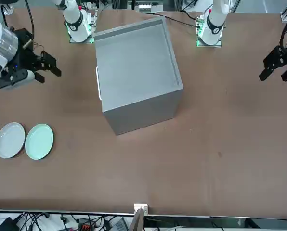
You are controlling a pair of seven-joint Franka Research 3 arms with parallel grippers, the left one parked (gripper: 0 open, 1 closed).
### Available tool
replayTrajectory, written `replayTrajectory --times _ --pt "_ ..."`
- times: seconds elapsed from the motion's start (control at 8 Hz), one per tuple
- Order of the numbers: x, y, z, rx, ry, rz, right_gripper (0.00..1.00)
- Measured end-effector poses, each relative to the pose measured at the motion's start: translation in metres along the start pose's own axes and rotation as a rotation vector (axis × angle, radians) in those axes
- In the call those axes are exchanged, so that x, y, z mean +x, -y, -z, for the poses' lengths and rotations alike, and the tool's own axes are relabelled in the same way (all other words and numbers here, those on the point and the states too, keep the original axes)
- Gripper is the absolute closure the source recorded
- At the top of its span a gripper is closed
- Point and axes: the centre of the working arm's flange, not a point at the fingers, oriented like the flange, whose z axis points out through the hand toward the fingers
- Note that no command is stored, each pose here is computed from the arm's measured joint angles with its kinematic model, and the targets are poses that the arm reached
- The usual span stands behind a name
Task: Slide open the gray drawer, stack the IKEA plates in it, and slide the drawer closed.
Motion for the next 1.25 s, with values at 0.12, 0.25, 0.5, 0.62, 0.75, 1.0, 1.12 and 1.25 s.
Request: replayTrajectory --times 0.12,0.25,0.5,0.62,0.75,1.0,1.12,1.25 --pt "0.002 0.0 -0.01 0.033 -0.004 -0.009 0.04" --pt "0.005 -0.001 -0.022 0.068 -0.011 -0.021 0.12" --pt "0.012 0.0 -0.049 0.154 -0.031 -0.054 0.4" --pt "0.014 0.004 -0.068 0.179 -0.039 -0.061 0.62" --pt "0.014 0.015 -0.09 0.183 -0.04 -0.054 0.81" --pt "0.011 0.044 -0.121 0.188 -0.034 -0.024 0.98" --pt "0.01 0.056 -0.129 0.204 -0.033 -0.016 1.0" --pt "0.009 0.066 -0.133 0.214 -0.032 -0.005 1.0"
